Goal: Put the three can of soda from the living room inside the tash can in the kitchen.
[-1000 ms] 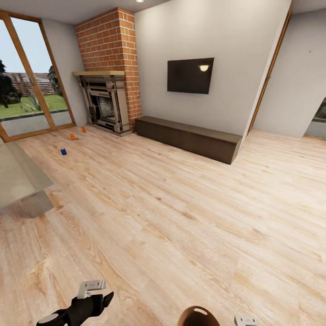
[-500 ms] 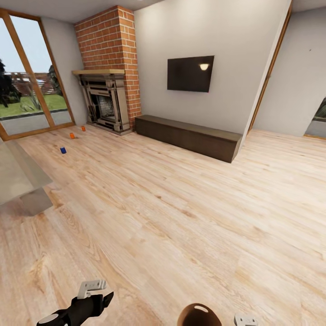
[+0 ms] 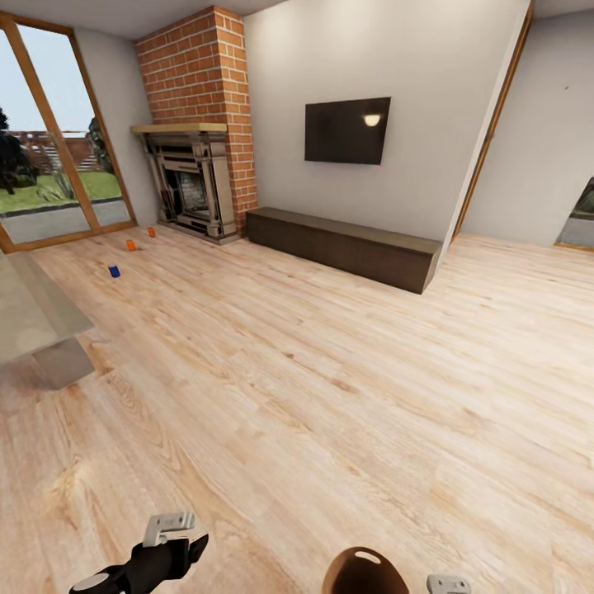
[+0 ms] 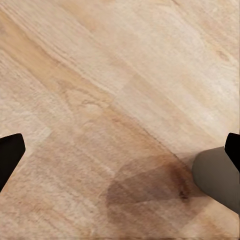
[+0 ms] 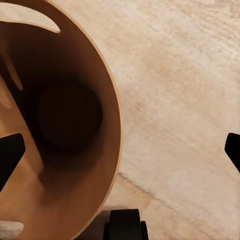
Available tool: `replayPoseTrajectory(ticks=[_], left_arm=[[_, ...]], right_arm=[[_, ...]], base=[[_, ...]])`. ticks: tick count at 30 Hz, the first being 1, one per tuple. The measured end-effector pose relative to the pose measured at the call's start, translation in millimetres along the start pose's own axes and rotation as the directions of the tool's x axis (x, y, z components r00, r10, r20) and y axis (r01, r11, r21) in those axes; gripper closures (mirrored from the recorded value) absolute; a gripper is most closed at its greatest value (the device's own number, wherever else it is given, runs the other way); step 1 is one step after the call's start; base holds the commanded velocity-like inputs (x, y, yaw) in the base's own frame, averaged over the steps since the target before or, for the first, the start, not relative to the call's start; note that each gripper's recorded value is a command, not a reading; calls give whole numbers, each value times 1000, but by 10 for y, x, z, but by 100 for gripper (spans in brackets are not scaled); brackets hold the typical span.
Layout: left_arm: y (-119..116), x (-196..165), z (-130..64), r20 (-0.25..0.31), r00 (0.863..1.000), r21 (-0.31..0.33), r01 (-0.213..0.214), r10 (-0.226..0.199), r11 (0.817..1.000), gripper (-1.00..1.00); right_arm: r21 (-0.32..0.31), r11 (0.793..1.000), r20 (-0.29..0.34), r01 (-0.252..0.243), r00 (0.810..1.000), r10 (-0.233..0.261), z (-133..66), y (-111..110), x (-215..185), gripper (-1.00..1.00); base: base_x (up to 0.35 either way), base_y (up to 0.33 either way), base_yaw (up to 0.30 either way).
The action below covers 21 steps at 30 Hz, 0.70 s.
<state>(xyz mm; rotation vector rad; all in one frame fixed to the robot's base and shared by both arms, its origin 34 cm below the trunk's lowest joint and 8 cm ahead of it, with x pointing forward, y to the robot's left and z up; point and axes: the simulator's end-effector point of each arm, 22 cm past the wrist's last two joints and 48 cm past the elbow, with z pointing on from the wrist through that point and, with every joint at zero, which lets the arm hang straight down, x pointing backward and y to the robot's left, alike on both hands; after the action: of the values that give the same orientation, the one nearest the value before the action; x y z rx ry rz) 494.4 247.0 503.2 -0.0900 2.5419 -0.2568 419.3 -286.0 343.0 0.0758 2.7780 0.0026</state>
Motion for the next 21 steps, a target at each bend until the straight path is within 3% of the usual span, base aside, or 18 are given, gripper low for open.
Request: replayPoseTrajectory(ticks=[21], left_arm=[[62, 400, 317, -30, 999, 6, 15, -15, 1000, -100]], right_arm=[[2, 1000, -1, 4, 1000, -4, 328, -4, 203, -100]], base=[[0, 0, 0]])
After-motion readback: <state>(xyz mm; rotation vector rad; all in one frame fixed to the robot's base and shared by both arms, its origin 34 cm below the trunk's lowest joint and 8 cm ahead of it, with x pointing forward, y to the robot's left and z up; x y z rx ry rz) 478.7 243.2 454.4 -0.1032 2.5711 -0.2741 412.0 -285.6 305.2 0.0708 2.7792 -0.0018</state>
